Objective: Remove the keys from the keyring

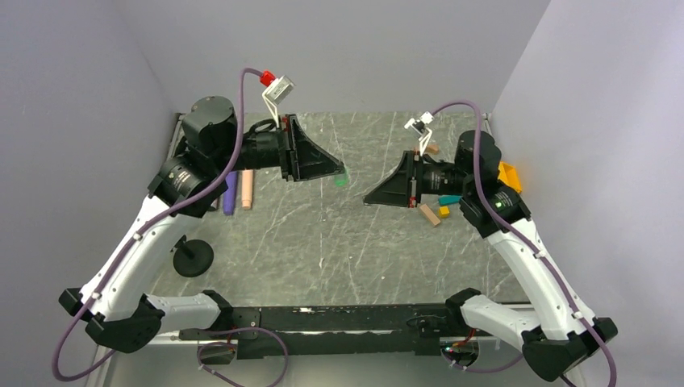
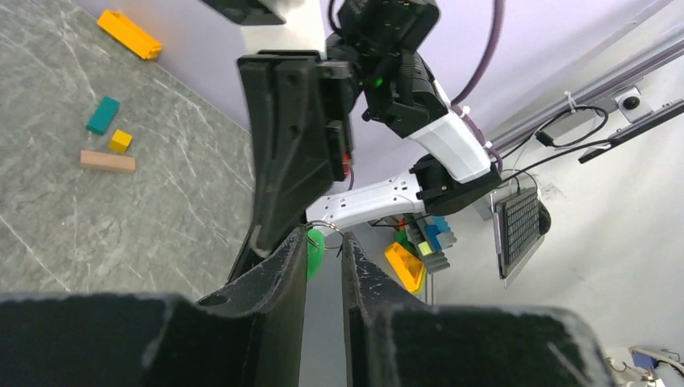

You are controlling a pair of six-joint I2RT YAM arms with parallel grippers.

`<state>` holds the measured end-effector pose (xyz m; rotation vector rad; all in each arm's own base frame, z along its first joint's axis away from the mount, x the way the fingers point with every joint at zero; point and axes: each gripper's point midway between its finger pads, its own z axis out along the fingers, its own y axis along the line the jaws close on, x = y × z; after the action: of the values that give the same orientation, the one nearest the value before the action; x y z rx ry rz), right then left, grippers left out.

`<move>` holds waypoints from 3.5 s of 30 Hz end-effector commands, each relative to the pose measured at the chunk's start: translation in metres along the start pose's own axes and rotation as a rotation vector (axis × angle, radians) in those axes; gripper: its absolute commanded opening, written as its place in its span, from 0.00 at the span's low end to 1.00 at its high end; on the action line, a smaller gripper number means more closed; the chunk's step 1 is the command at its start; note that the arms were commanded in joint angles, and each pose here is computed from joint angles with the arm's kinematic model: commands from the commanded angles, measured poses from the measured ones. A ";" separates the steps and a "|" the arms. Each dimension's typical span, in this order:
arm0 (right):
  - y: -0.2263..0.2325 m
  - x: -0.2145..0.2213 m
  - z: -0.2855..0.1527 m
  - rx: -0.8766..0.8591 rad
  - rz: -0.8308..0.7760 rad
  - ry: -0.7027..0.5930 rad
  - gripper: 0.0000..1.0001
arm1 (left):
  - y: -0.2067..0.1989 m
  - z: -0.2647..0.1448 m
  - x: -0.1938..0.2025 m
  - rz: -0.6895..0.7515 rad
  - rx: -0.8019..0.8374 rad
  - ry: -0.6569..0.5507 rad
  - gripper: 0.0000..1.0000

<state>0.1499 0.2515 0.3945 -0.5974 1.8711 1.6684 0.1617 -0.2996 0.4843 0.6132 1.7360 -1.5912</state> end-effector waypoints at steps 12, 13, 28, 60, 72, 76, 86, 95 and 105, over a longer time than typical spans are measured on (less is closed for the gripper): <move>-0.176 0.053 0.000 0.626 0.302 0.097 0.00 | -0.011 -0.040 -0.002 0.162 -0.129 -0.053 0.00; -0.185 0.059 0.001 0.636 0.324 0.109 0.00 | -0.008 -0.043 -0.001 0.167 -0.150 -0.054 0.00; -0.277 0.089 0.046 0.614 0.505 0.136 0.00 | 0.001 -0.075 0.014 0.207 -0.300 -0.036 0.00; -0.292 0.048 0.070 0.644 0.471 0.172 0.52 | 0.022 -0.084 0.027 0.175 -0.397 -0.009 0.00; -0.229 0.030 0.036 0.665 0.340 0.134 0.60 | 0.048 -0.072 0.037 0.122 -0.447 0.051 0.00; -0.203 0.022 0.024 0.657 0.298 0.102 0.77 | 0.063 -0.063 0.041 0.107 -0.464 0.066 0.00; -0.150 0.007 -0.001 0.639 0.202 0.017 1.00 | 0.113 -0.049 0.043 0.073 -0.596 0.077 0.00; -0.136 0.027 -0.018 0.646 0.186 0.012 1.00 | 0.176 -0.037 0.070 0.002 -0.694 0.110 0.00; -0.126 0.036 -0.035 0.687 0.160 0.016 1.00 | 0.229 -0.031 0.074 -0.078 -0.830 0.146 0.00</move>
<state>0.2093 0.2121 0.2762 -0.1615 2.3754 1.0422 0.2597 -0.2435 0.2606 0.2909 2.3799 -0.7560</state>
